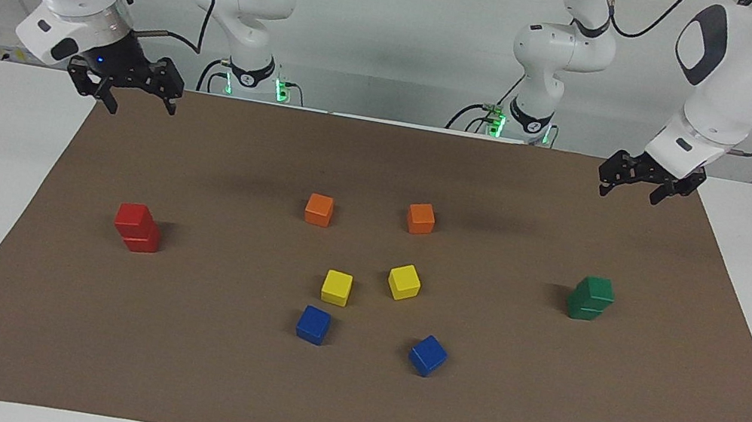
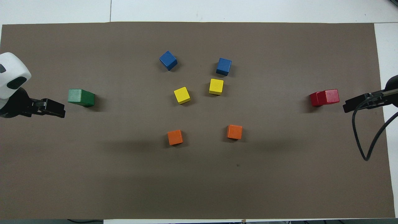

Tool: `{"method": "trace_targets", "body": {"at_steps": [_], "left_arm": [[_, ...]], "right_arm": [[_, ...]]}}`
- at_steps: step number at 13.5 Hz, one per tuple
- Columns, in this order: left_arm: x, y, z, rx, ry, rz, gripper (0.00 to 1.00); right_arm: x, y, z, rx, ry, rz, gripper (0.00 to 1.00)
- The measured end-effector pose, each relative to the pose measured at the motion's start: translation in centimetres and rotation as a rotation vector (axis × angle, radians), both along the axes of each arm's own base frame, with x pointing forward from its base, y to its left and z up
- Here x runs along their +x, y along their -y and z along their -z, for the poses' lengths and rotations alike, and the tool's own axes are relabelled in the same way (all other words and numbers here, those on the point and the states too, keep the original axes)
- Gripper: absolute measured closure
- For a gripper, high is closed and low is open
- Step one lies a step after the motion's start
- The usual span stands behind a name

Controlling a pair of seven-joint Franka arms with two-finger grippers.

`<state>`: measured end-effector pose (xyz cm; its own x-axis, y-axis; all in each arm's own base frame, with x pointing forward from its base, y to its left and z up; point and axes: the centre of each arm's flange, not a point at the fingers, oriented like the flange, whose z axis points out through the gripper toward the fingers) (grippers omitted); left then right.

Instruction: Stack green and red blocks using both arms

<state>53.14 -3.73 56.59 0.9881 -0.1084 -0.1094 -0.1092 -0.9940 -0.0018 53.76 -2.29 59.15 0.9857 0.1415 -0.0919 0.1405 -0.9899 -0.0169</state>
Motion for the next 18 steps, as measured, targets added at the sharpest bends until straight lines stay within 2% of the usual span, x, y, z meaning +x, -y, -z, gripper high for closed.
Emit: {"method": "trace_targets", "body": {"at_steps": [2, 5, 18], "left_arm": [[-0.1, 0.0, -0.4, 0.000, -0.004, -0.001, 0.00], [0.0, 0.2, -2.4, -0.001, 0.021, -0.001, 0.00], [0.1, 0.0, -2.4, -0.001, 0.023, -0.006, 0.00]], "right_arm": [[0.0, -0.5, 0.0, -0.023, 0.001, -0.002, 0.00], [0.2, -0.8, -0.1, -0.027, 0.016, 0.013, 0.00], [0.3, -0.8, 0.1, -0.030, 0.018, 0.012, 0.00]]}}
